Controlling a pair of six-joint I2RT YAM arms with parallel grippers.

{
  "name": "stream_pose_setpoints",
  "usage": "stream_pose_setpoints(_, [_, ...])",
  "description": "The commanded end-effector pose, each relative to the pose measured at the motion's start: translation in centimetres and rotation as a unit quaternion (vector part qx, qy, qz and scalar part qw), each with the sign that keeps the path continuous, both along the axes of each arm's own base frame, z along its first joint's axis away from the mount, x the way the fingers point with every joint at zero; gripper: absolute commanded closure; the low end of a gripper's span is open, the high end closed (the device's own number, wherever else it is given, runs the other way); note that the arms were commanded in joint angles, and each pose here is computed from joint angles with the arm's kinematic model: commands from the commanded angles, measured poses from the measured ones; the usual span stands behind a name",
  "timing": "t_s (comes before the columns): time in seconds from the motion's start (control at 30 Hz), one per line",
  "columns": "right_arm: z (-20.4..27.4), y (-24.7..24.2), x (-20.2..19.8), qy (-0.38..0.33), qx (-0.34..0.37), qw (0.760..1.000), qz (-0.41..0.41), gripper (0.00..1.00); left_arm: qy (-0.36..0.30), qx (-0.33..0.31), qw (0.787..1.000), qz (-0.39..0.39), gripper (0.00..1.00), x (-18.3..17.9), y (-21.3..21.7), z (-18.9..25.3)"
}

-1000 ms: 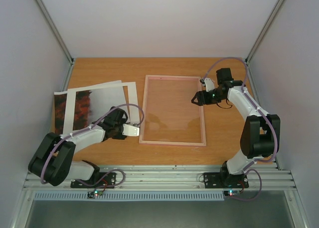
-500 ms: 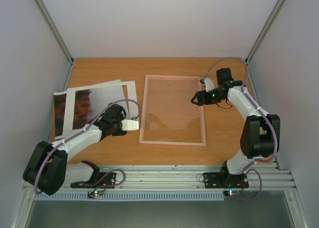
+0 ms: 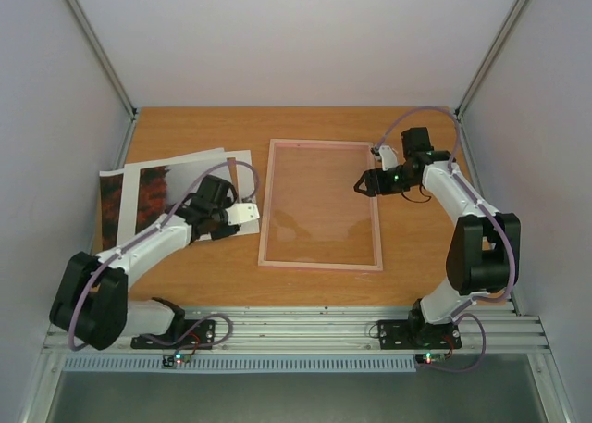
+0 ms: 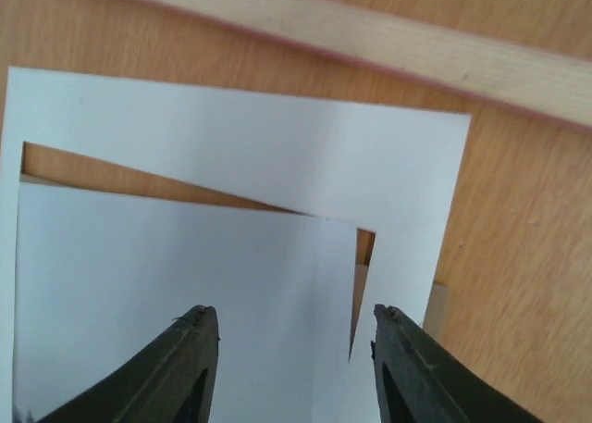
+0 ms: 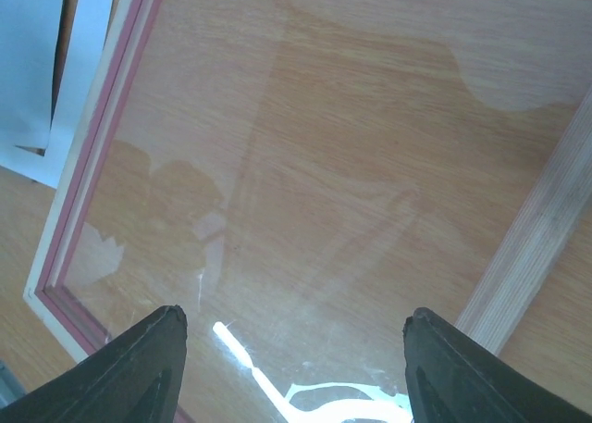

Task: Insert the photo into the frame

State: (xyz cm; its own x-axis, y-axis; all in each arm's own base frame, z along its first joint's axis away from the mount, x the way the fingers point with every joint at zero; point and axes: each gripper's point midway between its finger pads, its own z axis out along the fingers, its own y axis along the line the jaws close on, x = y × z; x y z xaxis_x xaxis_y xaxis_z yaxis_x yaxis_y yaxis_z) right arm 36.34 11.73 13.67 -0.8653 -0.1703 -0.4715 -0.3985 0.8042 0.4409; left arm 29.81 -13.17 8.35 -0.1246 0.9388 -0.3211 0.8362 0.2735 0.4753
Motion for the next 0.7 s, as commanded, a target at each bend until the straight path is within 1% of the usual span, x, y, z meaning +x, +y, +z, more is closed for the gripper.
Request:
stream_pose_setpoints(0.0, [1.1, 0.1, -0.4, -0.014, 0.010, 1.000, -0.004, 0.35, 0.057, -0.073, 0.989, 0.112, 0.45, 1.5, 1.7, 2.4])
stream_pose_setpoints(0.07, [1.0, 0.1, -0.4, -0.013, 0.010, 1.000, -0.005, 0.35, 0.106, -0.117, 0.968, 0.193, 0.41, 1.9, 3.3, 2.8])
stream_pose_setpoints(0.17, [0.9, 0.2, -0.3, -0.011, 0.014, 1.000, -0.005, 0.35, 0.153, -0.167, 0.942, 0.249, 0.34, 1.6, 4.7, 3.8])
stream_pose_setpoints(0.2, [0.9, 0.3, -0.3, -0.010, 0.015, 1.000, -0.005, 0.35, 0.163, -0.187, 0.928, 0.277, 0.32, 1.5, 5.3, 4.0])
stream_pose_setpoints(0.27, [0.9, 0.3, -0.2, -0.011, 0.016, 1.000, -0.004, 0.35, 0.179, -0.219, 0.903, 0.324, 0.28, 1.2, 7.0, 4.2])
stream_pose_setpoints(0.33, [0.9, 0.3, -0.1, -0.012, 0.015, 1.000, -0.001, 0.35, 0.177, -0.244, 0.879, 0.369, 0.22, 1.3, 9.3, 4.2])
stream_pose_setpoints(0.37, [0.8, 0.3, -0.1, -0.011, 0.015, 1.000, -0.001, 0.35, 0.177, -0.255, 0.870, 0.382, 0.21, 1.5, 9.9, 4.2])
stream_pose_setpoints(0.4, [0.7, 0.4, 0.0, -0.008, 0.016, 1.000, 0.000, 0.35, 0.181, -0.262, 0.867, 0.383, 0.21, 1.6, 9.9, 4.2])
stream_pose_setpoints(0.43, [0.6, 0.4, 0.0, -0.006, 0.018, 1.000, 0.001, 0.35, 0.188, -0.269, 0.869, 0.371, 0.20, 1.5, 9.5, 4.4])
stream_pose_setpoints(0.5, [0.5, 0.5, 0.2, -0.001, 0.021, 1.000, 0.000, 0.35, 0.198, -0.269, 0.884, 0.327, 0.19, 1.5, 7.7, 4.6])
stream_pose_setpoints(0.53, [0.4, 0.6, 0.3, 0.001, 0.023, 1.000, -0.001, 0.35, 0.203, -0.254, 0.898, 0.296, 0.20, 1.1, 6.3, 4.5])
stream_pose_setpoints(0.6, [0.5, 0.6, 0.5, 0.001, 0.025, 1.000, -0.002, 0.35, 0.187, -0.175, 0.938, 0.234, 0.23, 0.2, 4.3, 3.1])
stream_pose_setpoints(0.63, [0.6, 0.6, 0.6, -0.001, 0.024, 1.000, -0.002, 0.36, 0.162, -0.128, 0.960, 0.189, 0.24, 0.0, 3.5, 2.4])
stream_pose_setpoints(0.67, [0.7, 0.5, 0.7, -0.004, 0.022, 1.000, -0.003, 0.35, 0.135, -0.091, 0.973, 0.166, 0.27, 0.0, 3.2, 1.7])
